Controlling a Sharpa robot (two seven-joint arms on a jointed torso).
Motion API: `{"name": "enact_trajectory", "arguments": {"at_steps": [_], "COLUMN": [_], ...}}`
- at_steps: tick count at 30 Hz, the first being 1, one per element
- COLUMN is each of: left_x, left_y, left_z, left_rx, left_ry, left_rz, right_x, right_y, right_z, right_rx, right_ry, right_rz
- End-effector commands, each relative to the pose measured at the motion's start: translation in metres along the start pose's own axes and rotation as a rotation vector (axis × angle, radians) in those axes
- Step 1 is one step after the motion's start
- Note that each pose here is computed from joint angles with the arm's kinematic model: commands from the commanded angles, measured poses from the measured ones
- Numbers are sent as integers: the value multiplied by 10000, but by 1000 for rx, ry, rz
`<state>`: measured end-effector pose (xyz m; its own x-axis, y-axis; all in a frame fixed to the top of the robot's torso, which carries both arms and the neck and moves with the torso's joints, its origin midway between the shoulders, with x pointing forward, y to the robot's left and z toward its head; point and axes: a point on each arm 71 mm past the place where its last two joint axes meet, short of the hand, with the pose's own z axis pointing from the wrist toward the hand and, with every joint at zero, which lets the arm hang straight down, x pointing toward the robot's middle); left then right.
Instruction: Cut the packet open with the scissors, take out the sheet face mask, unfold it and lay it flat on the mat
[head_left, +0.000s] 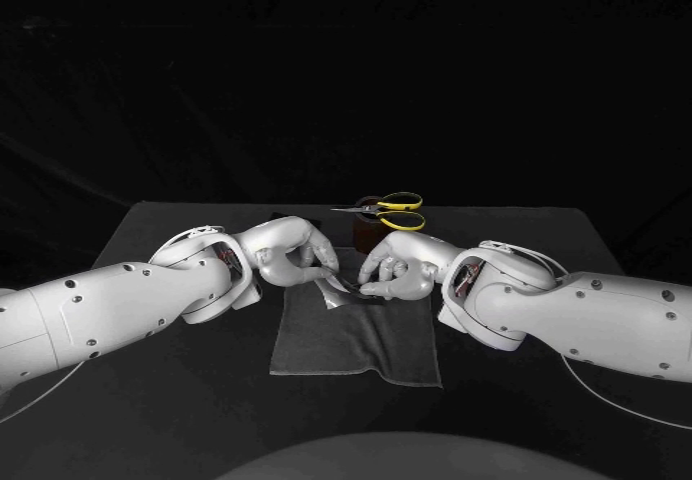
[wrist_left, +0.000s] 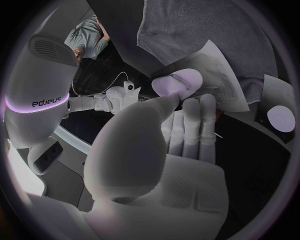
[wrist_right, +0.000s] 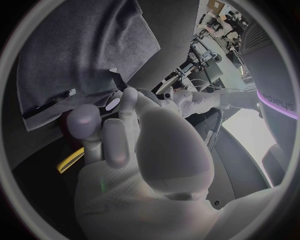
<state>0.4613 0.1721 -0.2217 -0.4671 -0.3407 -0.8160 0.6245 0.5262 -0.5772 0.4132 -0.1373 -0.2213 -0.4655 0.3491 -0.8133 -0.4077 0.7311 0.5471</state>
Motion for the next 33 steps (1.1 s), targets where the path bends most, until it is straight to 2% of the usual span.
{"name": "enact_trajectory", "arguments": {"at_steps": [1,12,21,33], "left_x": [-10,-3,6,11], "left_y": [-4,-11,-23,-16], "left_z": [5,18,23,24], "left_rx": [5,3,3,-5], "left_ry": [-4,-1,4,11], "left_rz": [-14,-29,-41,-52], "right_x": [11,12,-9,-4], "right_y": [8,46,56,152], "right_z": [-18,6,50,82], "right_rx": [-16,-31,-10,-41], "right_ry": [17,-3,-52,-92], "right_rz": [-68,-136,-184,-243]}}
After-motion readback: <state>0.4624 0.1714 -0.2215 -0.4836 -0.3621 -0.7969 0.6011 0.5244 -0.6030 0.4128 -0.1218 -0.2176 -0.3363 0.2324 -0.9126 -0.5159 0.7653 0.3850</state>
